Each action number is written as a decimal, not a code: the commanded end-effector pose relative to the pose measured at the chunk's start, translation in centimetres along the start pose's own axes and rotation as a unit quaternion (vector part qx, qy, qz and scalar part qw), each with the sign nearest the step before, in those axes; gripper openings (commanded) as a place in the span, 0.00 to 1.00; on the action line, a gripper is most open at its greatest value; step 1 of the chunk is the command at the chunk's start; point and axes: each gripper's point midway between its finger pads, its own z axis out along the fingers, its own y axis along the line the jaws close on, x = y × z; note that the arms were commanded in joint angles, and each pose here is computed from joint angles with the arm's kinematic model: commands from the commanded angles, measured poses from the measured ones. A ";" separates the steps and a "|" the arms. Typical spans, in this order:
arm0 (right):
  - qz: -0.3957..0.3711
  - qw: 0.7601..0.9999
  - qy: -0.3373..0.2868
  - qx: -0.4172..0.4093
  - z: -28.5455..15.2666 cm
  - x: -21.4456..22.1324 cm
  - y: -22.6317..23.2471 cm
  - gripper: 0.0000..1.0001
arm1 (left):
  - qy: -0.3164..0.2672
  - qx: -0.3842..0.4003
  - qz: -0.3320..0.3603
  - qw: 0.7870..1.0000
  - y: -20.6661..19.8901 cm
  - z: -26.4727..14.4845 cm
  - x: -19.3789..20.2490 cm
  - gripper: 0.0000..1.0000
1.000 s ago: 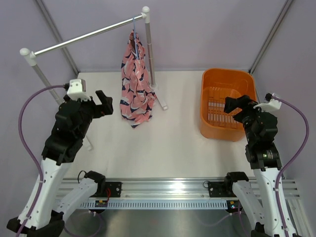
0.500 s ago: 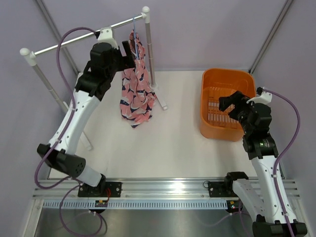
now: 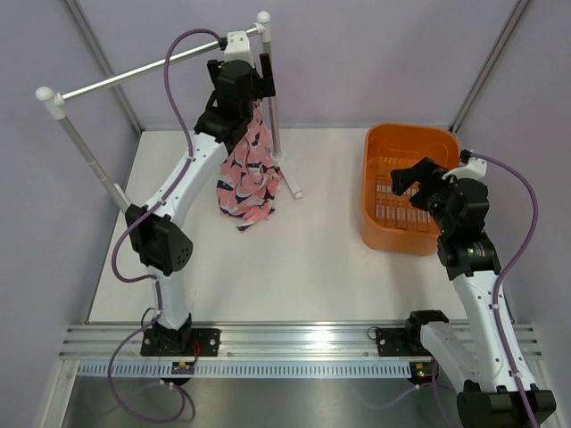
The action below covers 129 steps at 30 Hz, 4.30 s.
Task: Remove the shorts from the hanger
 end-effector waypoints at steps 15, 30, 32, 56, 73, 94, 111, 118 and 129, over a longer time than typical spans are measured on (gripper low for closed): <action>0.001 0.999 -0.021 -0.032 0.3 -1.3 1.4 0.99 | -0.117 -0.059 -0.002 0.991 0.0 0.7 -6.3 0.87; 0.001 0.999 -0.019 -0.036 0.4 -1.1 1.5 0.99 | -0.116 -0.082 -0.010 0.990 1.8 -0.8 -5.0 0.52; 0.002 0.999 -0.016 -0.037 0.4 -1.0 1.4 0.99 | -0.127 -0.086 -0.011 0.988 2.0 -1.0 -5.8 0.43; -0.003 0.999 0.006 -0.052 1.0 0.0 1.7 1.00 | -0.133 -0.080 0.010 0.988 4.4 -5.9 -10.7 0.00; -0.017 0.990 0.088 -0.113 2.0 2.0 4.3 0.96 | -0.002 -0.001 -0.015 1.000 6.1 -13.8 -1.5 0.00; -0.078 0.955 0.229 -0.173 5.9 10.5 20.2 0.92 | 0.064 0.206 -0.027 0.976 0.6 -21.8 5.7 0.00; -0.037 0.968 0.217 -0.118 11.6 14.4 23.4 0.88 | 0.054 0.239 -0.034 0.969 -1.3 -23.0 4.9 0.00; -0.046 0.970 0.226 -0.084 13.0 15.7 22.5 0.77 | 0.050 0.237 -0.032 0.970 -1.3 -23.0 4.5 0.00; -0.056 0.971 0.228 -0.054 14.1 16.8 21.2 0.43 | 0.050 0.234 -0.034 0.970 -1.1 -23.1 4.4 0.00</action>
